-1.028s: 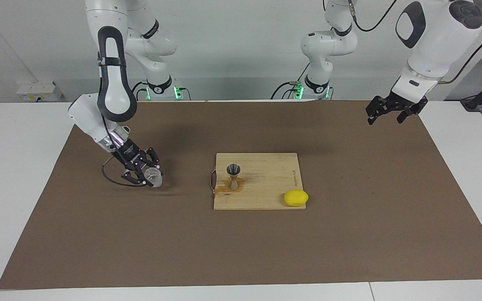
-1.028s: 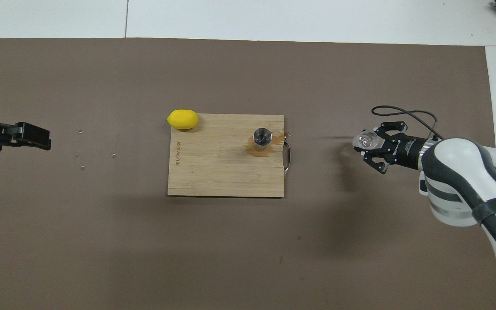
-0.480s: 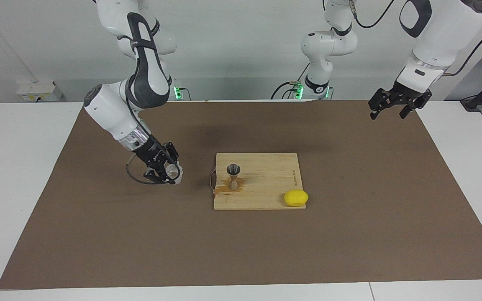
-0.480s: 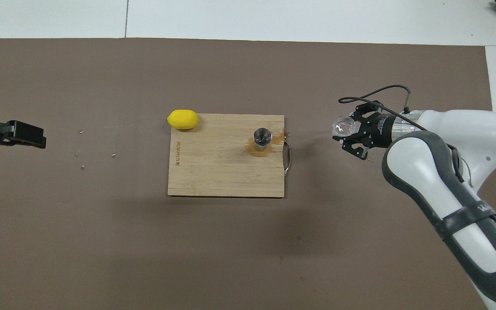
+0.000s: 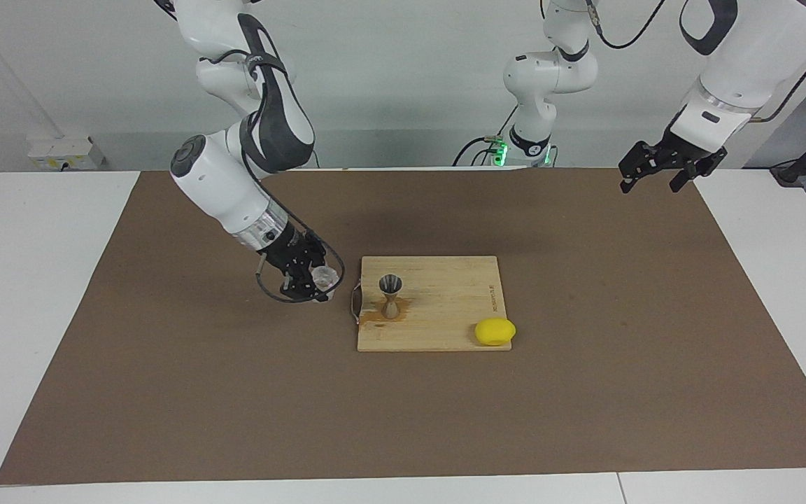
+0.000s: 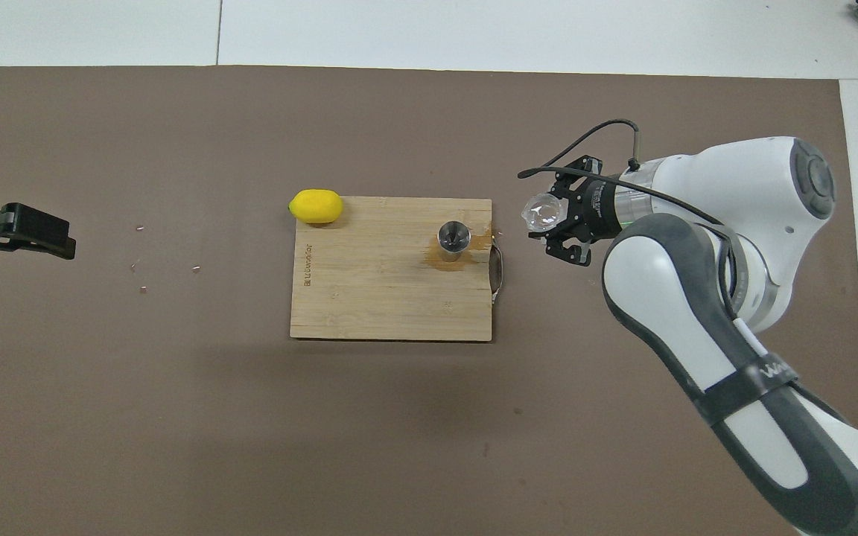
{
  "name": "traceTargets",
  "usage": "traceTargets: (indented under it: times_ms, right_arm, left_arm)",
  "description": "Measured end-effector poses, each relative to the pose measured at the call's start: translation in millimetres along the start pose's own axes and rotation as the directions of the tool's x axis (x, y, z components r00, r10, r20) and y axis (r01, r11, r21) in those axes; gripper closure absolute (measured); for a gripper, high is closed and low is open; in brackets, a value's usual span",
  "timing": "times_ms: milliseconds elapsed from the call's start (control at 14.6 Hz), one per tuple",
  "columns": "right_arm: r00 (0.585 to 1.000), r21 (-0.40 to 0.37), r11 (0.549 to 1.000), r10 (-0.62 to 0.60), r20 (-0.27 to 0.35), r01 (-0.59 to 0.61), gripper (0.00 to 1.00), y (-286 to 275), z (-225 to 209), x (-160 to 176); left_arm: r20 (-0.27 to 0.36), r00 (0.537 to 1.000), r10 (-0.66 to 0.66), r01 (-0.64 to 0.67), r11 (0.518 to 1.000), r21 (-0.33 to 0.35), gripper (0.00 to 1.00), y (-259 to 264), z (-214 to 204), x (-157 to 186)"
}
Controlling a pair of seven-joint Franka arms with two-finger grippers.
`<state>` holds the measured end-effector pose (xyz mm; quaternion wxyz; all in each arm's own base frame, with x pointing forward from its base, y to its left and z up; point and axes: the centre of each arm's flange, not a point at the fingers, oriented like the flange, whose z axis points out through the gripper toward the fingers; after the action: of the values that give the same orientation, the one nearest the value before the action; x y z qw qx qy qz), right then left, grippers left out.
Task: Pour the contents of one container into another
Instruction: 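Lift the clear glass cup with the right gripper over the metal cup, then tilt the glass cup with the right gripper to pour into the metal cup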
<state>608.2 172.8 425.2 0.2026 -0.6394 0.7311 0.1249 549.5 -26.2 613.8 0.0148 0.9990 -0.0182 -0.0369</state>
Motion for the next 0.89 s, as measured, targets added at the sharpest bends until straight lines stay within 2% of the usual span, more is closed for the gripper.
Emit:
traceTargets:
  times_ms: [411, 548, 891]
  right_arm:
    - [0.993, -0.026, 0.998, -0.067, -0.102, 0.065, 0.48, -2.7, 10.2, -55.2]
    - [0.986, -0.021, 0.995, -0.095, -0.140, 0.093, 0.48, -4.6, 15.5, -65.5]
    - [0.970, -0.049, 0.987, -0.160, -0.186, 0.153, 0.48, 3.0, 32.3, -81.7]
  left_arm:
    - [0.004, 1.000, 0.000, 0.000, 1.000, -0.001, 0.00, 0.0, 2.1, -1.6]
    - [0.003, 1.000, -0.001, 0.001, 1.000, -0.001, 0.00, -0.3, 1.5, -2.0]
    - [0.001, 1.000, -0.006, 0.006, 1.000, -0.001, 0.00, -2.8, 1.6, -1.7]
